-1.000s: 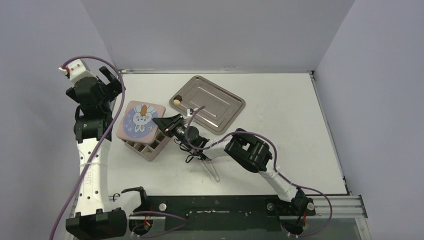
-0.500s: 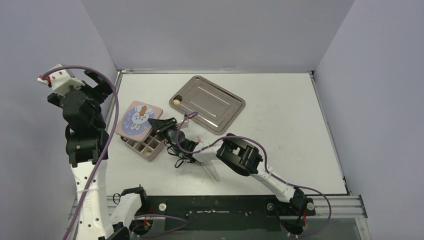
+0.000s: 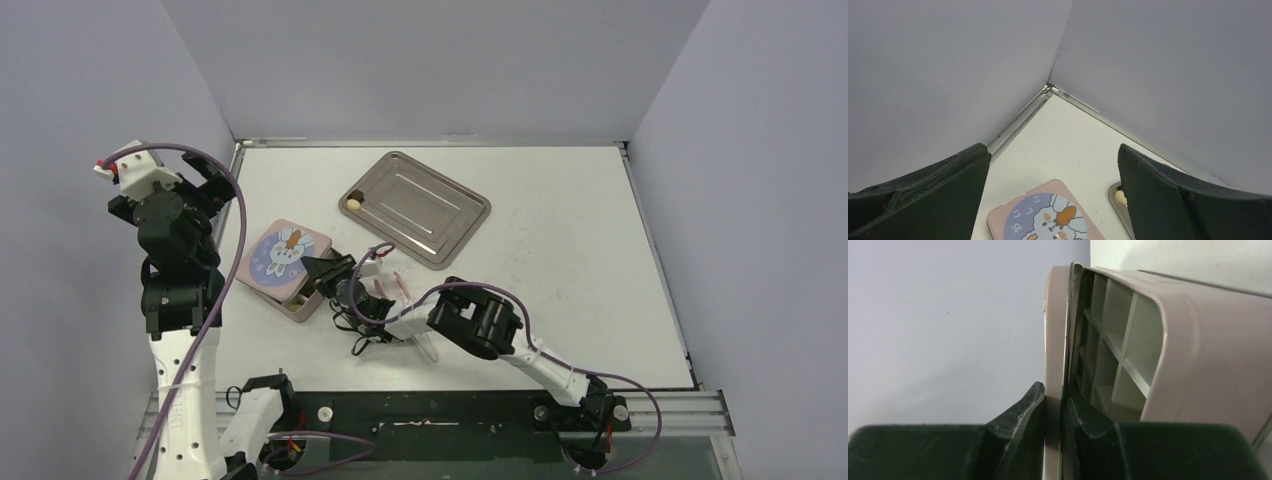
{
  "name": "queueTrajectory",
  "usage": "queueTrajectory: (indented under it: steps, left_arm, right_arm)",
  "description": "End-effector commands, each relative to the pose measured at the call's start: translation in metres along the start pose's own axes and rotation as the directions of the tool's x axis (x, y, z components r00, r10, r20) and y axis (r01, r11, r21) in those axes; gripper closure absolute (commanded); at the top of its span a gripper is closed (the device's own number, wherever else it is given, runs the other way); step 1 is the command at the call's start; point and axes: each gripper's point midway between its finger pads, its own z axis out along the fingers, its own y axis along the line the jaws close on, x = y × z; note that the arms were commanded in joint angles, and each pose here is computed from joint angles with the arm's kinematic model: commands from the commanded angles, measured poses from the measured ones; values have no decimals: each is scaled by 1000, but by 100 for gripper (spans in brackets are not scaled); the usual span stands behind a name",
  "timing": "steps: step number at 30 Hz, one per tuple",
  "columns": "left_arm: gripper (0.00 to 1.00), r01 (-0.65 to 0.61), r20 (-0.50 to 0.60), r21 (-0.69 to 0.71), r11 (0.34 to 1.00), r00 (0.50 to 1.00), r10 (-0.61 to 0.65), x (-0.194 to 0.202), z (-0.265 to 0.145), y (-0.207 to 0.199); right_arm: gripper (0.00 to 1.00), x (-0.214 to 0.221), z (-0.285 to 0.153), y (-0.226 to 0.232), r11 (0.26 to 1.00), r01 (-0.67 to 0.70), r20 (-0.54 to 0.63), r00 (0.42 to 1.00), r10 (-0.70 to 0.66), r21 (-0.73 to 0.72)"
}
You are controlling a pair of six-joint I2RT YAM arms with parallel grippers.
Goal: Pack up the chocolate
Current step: Close the box lid on the packing box.
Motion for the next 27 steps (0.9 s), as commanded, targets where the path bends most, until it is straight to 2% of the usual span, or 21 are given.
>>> queueTrajectory:
  steps: [1,10,17,20,27]
  left_arm:
    - [3,-4,44,12,1000,999,3,-8,-1,-2]
    - [3,-28,15,15,999,999,28,11,8,-2]
    - [3,-68,-32,-4,998,997,68,37,20,2]
    - [3,-85,-67,2,996,994,85,53,29,0]
    - [3,-126,-138,4,992,983,125,90,45,1]
  right_arm:
    - [97,-14,-11,51,994,-47,56,997,52,-98]
    - [96,-25,-22,52,994,-35,76,996,43,-105]
    - [82,-19,-40,50,995,-2,38,999,6,-97]
    - [74,-24,-49,35,999,13,35,999,-12,-31]
    - [70,-41,-62,26,996,90,15,996,-90,20]
